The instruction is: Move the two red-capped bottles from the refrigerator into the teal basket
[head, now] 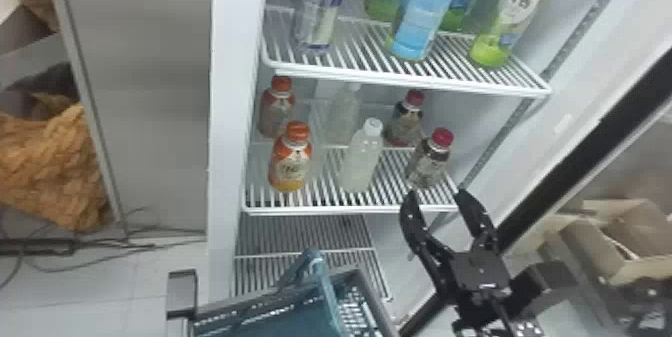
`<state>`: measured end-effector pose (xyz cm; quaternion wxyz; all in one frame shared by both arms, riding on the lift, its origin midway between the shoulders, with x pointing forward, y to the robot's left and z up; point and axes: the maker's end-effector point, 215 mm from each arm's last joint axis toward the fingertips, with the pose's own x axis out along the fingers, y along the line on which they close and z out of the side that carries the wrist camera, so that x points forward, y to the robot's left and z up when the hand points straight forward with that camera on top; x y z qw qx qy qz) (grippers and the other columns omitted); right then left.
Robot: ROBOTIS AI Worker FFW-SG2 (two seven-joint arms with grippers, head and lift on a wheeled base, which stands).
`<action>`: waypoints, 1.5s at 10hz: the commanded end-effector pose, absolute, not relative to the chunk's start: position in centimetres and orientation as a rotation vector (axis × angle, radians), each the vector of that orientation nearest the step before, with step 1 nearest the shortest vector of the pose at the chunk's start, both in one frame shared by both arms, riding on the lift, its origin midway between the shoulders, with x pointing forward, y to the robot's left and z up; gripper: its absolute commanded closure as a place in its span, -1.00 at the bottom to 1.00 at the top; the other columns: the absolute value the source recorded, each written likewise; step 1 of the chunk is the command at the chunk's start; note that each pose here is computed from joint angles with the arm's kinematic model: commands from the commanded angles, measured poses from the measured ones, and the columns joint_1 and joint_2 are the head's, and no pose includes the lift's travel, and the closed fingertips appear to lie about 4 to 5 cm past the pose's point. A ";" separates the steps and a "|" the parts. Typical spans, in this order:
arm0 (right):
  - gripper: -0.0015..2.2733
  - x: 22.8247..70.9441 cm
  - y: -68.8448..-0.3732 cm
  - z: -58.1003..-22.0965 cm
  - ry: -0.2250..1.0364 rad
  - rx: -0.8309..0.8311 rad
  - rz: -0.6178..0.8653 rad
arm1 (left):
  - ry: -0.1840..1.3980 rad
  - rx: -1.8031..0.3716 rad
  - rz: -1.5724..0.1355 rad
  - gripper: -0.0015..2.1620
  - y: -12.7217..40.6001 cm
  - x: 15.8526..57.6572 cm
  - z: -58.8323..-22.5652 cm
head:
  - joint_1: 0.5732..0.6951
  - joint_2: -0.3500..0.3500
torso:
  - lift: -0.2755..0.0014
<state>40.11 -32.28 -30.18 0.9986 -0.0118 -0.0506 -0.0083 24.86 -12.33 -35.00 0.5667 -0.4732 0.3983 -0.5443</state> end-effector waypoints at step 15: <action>-0.88 42.6 -34.7 -32.0 -0.091 -0.034 -0.066 | 0.950 -1.116 -1.286 0.04 -12.4 24.4 -35.1 | 1.00 -1.00 | -0.66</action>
